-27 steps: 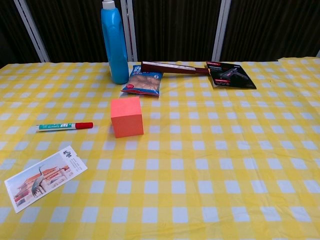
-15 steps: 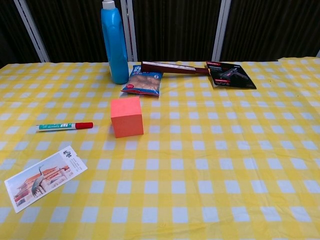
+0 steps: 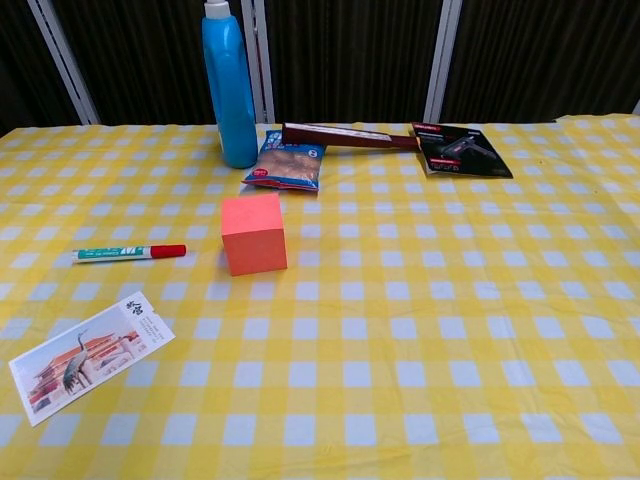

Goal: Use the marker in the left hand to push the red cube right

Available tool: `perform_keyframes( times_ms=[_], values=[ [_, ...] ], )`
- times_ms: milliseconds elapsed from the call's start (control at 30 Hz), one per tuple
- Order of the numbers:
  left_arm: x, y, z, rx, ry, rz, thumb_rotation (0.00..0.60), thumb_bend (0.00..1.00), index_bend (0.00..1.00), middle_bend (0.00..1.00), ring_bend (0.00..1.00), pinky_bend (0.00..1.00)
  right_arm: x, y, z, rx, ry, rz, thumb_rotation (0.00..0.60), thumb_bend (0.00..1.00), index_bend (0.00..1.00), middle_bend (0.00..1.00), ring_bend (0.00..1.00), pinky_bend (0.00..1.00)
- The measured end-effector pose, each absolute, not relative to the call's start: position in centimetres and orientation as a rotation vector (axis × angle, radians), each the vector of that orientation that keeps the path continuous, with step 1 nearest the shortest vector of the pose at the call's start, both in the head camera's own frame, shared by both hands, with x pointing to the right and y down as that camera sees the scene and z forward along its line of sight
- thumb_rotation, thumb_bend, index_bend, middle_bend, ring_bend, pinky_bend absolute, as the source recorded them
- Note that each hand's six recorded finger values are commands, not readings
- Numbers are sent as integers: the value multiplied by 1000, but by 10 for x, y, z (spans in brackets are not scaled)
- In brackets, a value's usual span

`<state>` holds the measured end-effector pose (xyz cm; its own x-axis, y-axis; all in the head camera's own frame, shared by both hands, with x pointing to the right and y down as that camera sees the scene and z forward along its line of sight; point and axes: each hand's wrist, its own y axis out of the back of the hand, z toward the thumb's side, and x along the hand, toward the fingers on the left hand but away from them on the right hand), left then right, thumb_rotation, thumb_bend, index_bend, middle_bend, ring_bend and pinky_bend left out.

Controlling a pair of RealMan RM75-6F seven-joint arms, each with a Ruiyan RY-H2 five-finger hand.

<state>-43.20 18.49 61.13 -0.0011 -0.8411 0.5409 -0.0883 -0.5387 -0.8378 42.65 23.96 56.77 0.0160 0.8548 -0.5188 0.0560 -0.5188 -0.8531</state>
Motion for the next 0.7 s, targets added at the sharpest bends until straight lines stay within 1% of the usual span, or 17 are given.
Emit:
perform_keyframes(
  times_ms=[167, 400, 567, 700],
  values=[
    [-408, 159, 639, -1678, 937, -1608, 600, 224, 360, 61, 0, 72, 427, 239, 567, -1653, -949, 1570, 600, 378, 0, 0, 0, 0],
    [-374, 128, 676, -1668, 881, -1647, 600, 254, 413, 80, 0, 72, 427, 239, 567, -1665, -956, 1566, 600, 378, 0, 0, 0, 0],
    [-355, 116, 696, -1656, 832, -1678, 600, 306, 446, 88, 0, 72, 427, 239, 567, -1673, -962, 1564, 600, 378, 0, 0, 0, 0],
    [-343, 111, 711, -1653, 803, -1704, 600, 328, 454, 89, 0, 72, 427, 239, 567, -1680, -969, 1561, 600, 378, 0, 0, 0, 0]
  ],
)
